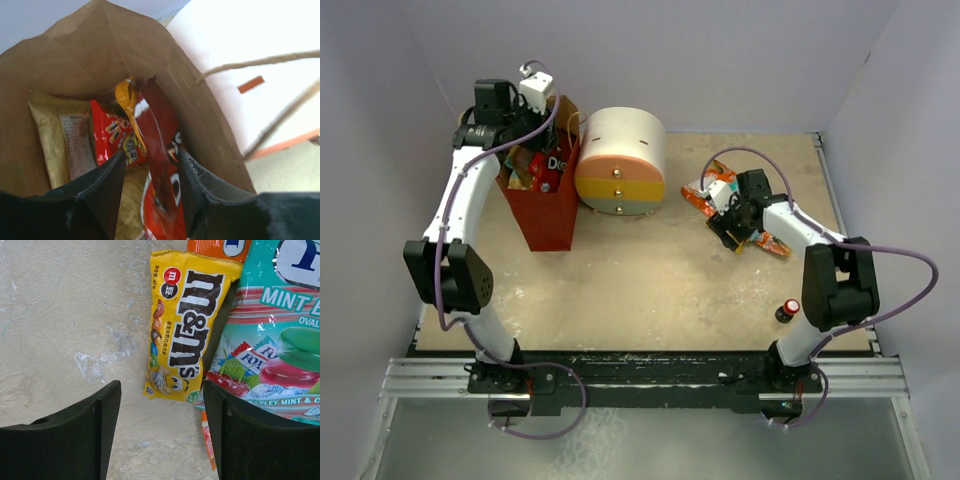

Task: Place the snacks into the paper bag
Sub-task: Pick up the snack from the center of the board.

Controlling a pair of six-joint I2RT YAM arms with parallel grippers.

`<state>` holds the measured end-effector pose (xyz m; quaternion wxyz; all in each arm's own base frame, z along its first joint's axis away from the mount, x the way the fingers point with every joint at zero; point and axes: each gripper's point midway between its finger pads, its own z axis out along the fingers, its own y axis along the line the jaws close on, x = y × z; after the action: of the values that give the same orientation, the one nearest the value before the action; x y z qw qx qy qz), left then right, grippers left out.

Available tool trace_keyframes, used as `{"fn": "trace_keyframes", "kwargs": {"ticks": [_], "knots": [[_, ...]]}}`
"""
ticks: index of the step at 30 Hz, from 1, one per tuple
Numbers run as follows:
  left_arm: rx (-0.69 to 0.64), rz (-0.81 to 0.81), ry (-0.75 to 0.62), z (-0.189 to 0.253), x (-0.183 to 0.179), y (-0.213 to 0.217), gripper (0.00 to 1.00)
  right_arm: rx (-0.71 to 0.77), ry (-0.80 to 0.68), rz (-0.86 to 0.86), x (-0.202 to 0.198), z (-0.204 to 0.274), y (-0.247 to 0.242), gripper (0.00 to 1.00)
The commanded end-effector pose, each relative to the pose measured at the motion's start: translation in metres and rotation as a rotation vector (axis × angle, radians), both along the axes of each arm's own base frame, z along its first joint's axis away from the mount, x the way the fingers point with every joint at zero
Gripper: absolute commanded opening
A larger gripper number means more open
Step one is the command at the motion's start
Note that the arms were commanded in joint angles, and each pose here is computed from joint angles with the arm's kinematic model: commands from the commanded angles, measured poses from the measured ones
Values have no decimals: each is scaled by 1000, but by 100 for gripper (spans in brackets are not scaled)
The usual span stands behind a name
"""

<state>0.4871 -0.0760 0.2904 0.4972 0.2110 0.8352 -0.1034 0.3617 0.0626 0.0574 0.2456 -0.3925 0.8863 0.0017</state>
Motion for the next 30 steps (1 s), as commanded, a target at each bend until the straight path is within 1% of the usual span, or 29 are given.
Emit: {"fn": "trace_keyframes", "kwargs": {"ticks": [1,3,5,9,12,16,20,21,22,25,27,30], "knots": [[-29,5,-86,23,30,-2,43,-16,-39,0,15,9,-2,68],[-44,-5,-60,13,37,-7,31,-17,-39,0,16,7,-1,68],[-57,-14,-33,2,43,-11,23,-16,-33,0,16,5,-1,68],[-96,-24,3,-12,54,-20,12,-18,-7,18,13,-4,-1,66],[-139,-43,26,-17,60,-32,10,-21,5,18,16,-14,0,64],[-203,-78,59,-19,65,-46,9,-5,38,25,14,-25,4,59],[-246,-110,39,-6,66,-54,9,23,65,39,9,-28,10,52],[-254,-119,29,-2,65,-55,10,30,69,44,9,-28,12,49],[-260,-134,20,3,63,-58,14,37,75,51,7,-27,13,46],[-247,-148,-10,16,56,-57,33,66,85,69,4,-20,19,37],[-213,-145,-44,25,52,-51,46,83,80,80,3,-12,22,31],[-130,-112,-120,42,46,-37,60,120,58,106,4,3,29,22]]}}
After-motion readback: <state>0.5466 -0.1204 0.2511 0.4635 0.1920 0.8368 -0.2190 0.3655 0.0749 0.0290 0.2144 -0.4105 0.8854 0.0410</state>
